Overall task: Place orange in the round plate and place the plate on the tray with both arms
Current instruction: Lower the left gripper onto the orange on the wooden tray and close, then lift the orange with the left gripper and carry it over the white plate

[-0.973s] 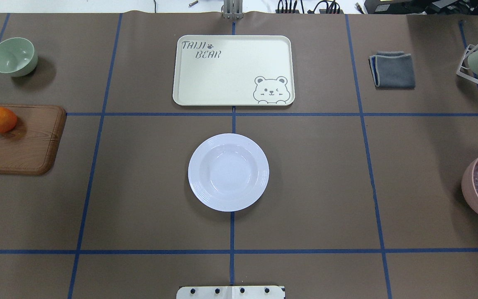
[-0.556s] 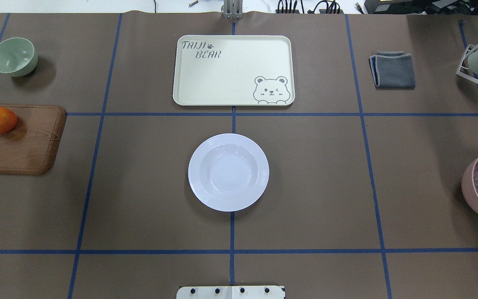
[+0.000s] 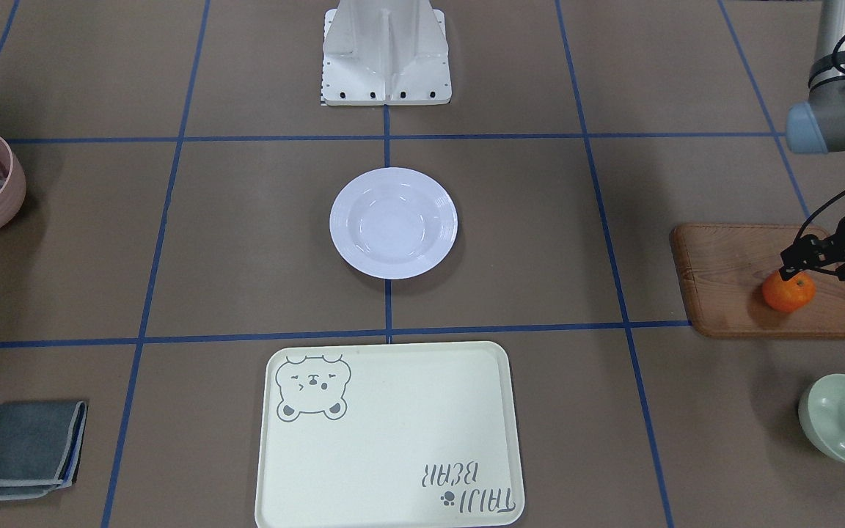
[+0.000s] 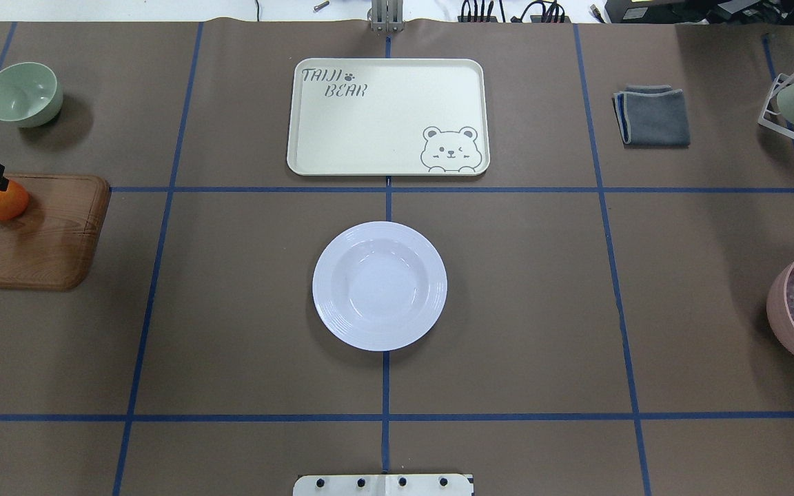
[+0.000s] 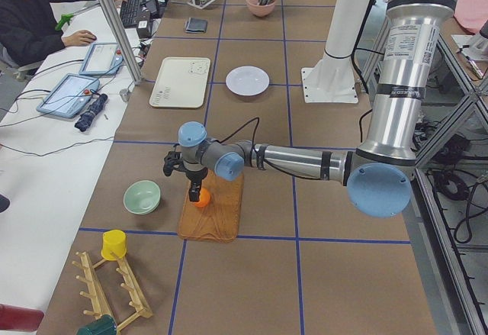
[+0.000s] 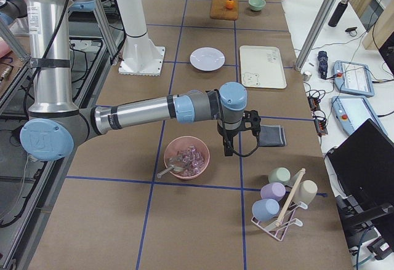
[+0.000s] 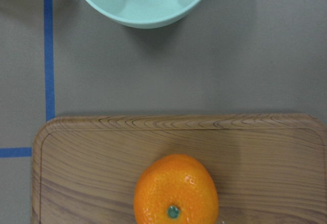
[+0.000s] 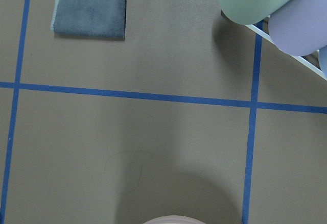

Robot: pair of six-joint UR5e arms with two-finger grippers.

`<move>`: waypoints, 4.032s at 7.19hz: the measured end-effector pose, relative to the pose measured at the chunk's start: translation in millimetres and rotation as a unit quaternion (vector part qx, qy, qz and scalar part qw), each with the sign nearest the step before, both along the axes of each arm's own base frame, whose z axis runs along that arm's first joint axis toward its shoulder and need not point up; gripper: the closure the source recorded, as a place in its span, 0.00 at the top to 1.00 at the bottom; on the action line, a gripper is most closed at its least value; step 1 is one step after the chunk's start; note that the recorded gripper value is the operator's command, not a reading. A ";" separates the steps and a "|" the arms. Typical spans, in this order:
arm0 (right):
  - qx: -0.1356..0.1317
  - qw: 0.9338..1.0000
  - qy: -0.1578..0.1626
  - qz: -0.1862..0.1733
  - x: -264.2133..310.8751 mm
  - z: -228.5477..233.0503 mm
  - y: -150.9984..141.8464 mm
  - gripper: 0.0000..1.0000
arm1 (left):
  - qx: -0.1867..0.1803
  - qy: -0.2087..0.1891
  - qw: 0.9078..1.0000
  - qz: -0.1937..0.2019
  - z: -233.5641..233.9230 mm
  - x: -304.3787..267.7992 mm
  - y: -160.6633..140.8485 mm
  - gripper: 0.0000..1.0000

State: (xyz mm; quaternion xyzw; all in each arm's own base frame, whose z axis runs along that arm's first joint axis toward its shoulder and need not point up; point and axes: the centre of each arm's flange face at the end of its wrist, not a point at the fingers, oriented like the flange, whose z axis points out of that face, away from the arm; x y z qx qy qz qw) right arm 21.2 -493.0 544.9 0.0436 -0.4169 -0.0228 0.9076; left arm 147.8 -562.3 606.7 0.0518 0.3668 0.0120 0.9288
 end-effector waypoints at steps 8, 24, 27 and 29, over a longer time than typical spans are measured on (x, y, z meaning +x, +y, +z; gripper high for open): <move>0.000 1.000 0.000 0.001 -0.2 -0.6 -2.4 1.00 | -0.007 -0.023 0.999 0.026 23.1 38.0 -0.6 0.58; 0.007 1.000 -0.001 0.004 -0.1 -9.9 -2.1 1.00 | -0.144 0.086 0.983 -0.073 -401.2 301.8 32.6 0.00; 0.007 1.000 -0.002 0.004 -0.2 -10.9 -2.1 1.00 | -0.142 0.086 0.984 -0.069 -437.6 394.5 86.4 0.00; 0.007 1.000 -0.002 0.004 -0.6 -11.2 -2.3 1.00 | -0.131 0.088 0.986 -0.062 -447.7 436.0 102.8 0.00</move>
